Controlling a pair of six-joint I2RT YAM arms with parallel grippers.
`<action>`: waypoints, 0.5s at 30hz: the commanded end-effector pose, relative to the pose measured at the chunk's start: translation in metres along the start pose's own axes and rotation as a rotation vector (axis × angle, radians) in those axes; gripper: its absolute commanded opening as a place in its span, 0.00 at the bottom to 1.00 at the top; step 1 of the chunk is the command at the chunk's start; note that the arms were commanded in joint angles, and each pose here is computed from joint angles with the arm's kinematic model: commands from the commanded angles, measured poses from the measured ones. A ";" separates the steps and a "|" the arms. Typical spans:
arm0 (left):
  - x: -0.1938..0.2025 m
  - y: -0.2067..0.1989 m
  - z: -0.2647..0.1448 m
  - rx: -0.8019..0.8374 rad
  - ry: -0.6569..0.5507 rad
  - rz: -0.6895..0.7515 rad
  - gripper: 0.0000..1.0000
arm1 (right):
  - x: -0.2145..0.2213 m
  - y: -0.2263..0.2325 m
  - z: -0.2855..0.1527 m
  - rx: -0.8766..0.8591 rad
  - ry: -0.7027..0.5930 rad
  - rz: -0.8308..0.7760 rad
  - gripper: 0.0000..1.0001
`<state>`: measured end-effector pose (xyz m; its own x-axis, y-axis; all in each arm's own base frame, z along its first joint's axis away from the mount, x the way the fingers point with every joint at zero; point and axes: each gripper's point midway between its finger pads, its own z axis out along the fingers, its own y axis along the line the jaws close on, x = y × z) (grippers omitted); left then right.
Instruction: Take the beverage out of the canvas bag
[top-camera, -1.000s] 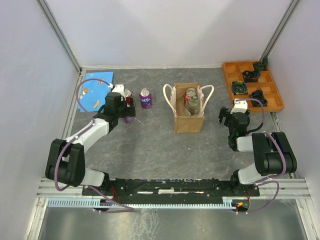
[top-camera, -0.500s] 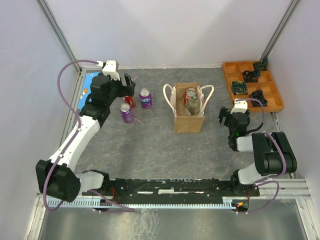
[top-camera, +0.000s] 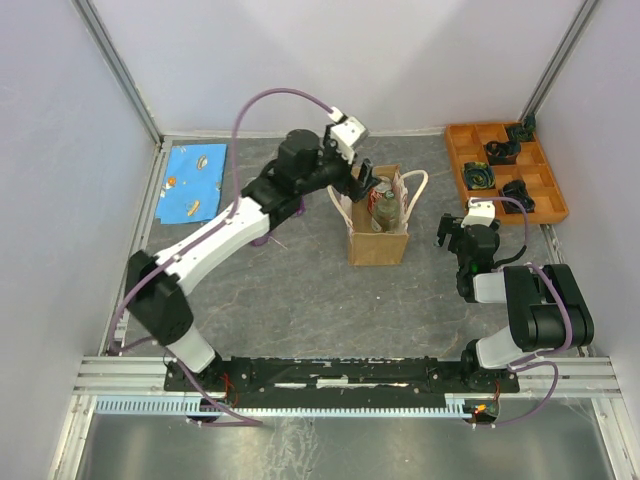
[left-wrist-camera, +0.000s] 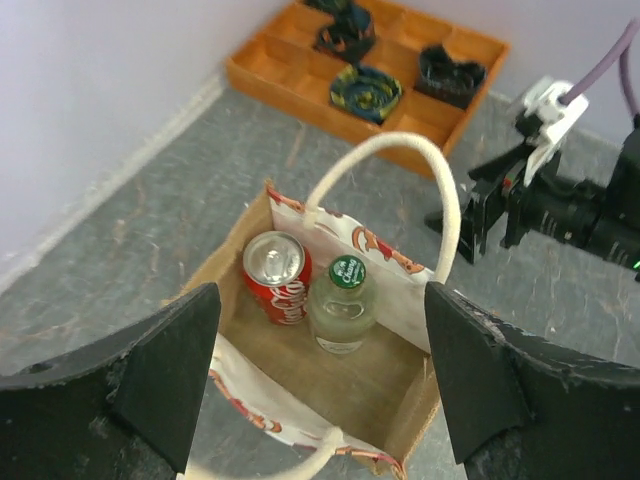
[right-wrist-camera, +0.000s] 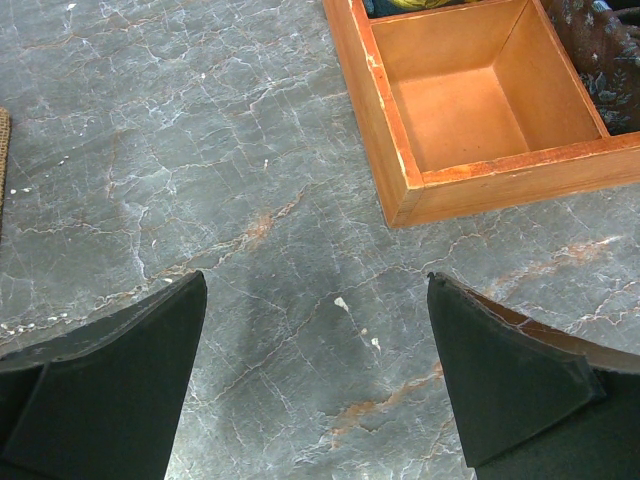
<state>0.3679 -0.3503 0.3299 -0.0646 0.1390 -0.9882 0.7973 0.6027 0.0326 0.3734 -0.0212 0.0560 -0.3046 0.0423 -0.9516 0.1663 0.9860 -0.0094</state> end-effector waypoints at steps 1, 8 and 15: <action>0.001 -0.011 0.032 0.101 -0.003 0.070 0.85 | -0.018 0.001 0.005 -0.002 -0.053 0.003 0.99; 0.035 -0.018 0.070 0.169 0.052 0.040 0.75 | -0.018 0.001 0.005 -0.002 -0.053 0.002 0.99; 0.073 -0.018 0.093 0.179 0.075 0.011 0.84 | -0.018 0.001 0.005 -0.002 -0.054 0.002 0.99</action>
<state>0.3963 -0.4089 0.2294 -0.1715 0.2610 -0.9500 0.8744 0.4845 -0.0248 0.3733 -0.0212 0.0559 -0.3049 0.0423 -0.9514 0.1663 0.9860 -0.0095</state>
